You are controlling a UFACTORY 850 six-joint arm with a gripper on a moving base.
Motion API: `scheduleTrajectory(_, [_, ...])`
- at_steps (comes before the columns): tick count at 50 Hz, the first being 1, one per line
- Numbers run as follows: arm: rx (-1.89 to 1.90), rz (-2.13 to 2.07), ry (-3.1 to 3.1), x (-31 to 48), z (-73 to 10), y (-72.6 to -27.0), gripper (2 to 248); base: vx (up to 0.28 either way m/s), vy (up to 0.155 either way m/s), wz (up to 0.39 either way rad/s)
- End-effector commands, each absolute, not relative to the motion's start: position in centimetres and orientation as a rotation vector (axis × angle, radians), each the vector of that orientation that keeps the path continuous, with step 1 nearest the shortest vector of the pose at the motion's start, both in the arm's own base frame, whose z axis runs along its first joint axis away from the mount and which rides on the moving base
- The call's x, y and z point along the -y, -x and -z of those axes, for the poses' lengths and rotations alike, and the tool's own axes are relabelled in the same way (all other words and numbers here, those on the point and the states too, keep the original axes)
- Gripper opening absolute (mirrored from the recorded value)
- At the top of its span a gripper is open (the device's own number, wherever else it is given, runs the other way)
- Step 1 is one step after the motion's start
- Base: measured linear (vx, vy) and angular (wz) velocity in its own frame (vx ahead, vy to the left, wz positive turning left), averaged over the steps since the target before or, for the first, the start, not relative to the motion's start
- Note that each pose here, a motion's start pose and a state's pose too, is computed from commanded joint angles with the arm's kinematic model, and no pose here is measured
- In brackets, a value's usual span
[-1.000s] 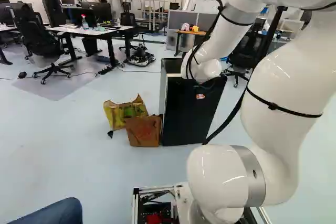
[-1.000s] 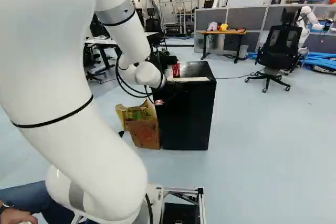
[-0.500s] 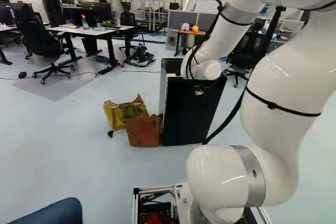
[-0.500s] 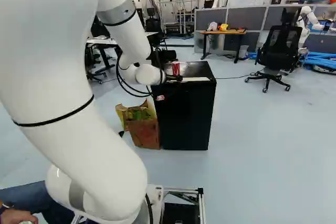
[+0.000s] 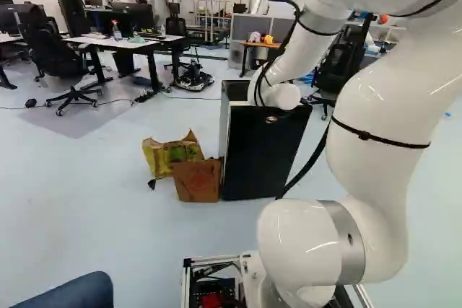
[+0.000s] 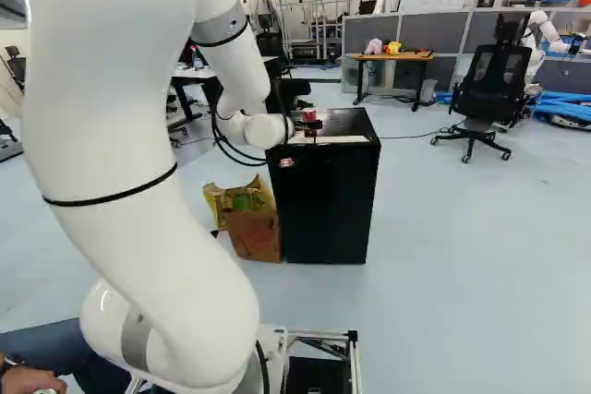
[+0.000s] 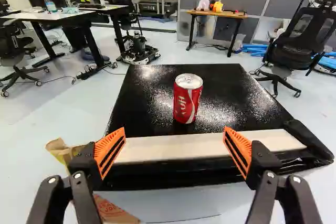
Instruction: Grab a drink from the fridge
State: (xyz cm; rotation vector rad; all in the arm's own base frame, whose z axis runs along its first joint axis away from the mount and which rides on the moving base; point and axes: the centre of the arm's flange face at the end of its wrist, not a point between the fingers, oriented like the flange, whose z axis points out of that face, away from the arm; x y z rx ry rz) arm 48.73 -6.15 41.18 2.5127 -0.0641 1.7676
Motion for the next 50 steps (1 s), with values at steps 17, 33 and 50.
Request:
scheduleTrajectory(17, [0.070, -1.822, -2.470, 6.8, -39.9, -51.1, 247, 0.000, 0.000, 0.000])
scheduleTrajectory(33, [0.086, -1.863, -2.430, 7.7, -38.5, -53.0, 247, 0.000, 0.000, 0.000])
scheduleTrajectory(50, [0.119, -1.907, -2.380, 8.8, -37.0, -54.9, 247, 0.000, 0.000, 0.000])
